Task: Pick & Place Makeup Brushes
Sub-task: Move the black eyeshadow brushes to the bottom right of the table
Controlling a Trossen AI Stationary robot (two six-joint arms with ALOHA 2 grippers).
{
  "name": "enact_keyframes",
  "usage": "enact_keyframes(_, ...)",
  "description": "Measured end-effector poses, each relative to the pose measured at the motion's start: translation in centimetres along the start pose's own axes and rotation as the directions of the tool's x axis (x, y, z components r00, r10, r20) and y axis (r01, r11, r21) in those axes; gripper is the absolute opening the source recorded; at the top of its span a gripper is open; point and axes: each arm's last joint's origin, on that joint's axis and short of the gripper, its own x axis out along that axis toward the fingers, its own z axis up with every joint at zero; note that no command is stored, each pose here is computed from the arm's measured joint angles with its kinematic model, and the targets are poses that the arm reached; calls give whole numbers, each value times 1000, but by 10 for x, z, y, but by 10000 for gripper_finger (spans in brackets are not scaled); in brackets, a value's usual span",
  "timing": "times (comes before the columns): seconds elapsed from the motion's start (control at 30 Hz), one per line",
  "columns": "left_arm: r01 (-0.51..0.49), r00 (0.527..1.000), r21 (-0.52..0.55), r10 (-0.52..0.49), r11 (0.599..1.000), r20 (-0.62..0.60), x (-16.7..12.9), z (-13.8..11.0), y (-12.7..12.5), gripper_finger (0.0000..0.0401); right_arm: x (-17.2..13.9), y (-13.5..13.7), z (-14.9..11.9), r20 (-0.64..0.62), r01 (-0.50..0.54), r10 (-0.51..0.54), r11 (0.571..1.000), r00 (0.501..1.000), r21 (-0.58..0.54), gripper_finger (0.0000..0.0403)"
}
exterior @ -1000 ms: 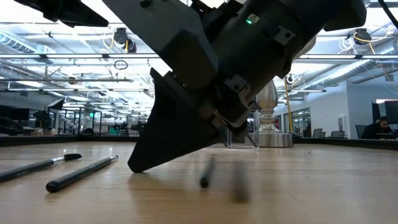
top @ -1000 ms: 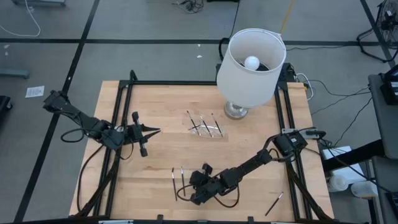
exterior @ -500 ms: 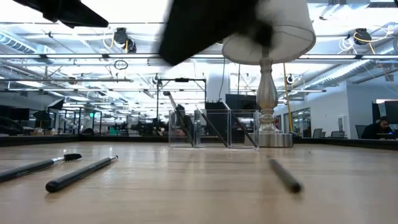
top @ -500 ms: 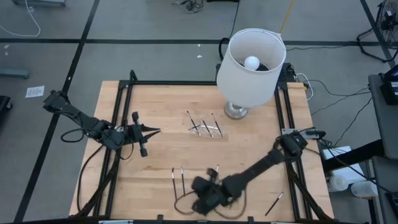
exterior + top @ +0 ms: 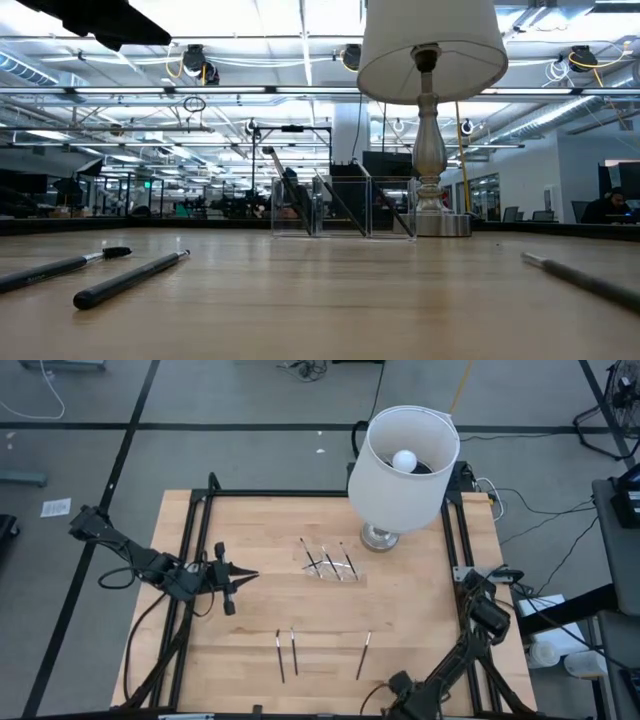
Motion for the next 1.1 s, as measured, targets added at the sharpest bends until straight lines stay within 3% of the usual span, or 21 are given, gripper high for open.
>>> enact_keyframes(0.13, 2, 1000, -9, -2, 1000, 4, 0, 1, 0, 37, 37, -9, 16, -26, 7, -7, 1000, 1000, -1, 0)
enact_keyframes(0.27, 3, 1000, -7, -3, 1000, 7, 0, 1, 0, 37, 50, -14, 29, -20, 41, -40, 999, 999, 10, 0)
enact_keyframes(0.53, 6, 1000, -9, -6, 1000, 14, 0, 2, 0, 37, 44, -22, 44, 9, 135, -135, 991, 991, -15, 0)
enact_keyframes(0.8, 46, 999, -11, -46, 999, 10, 0, 2, -1, 37, 38, -42, 56, 99, 331, -334, 943, 937, 44, 0)
enact_keyframes(1.1, 42, 999, -10, -41, 999, 15, 0, 2, -1, 37, 32, -41, 70, 187, 342, -335, 940, 923, -8, 0)
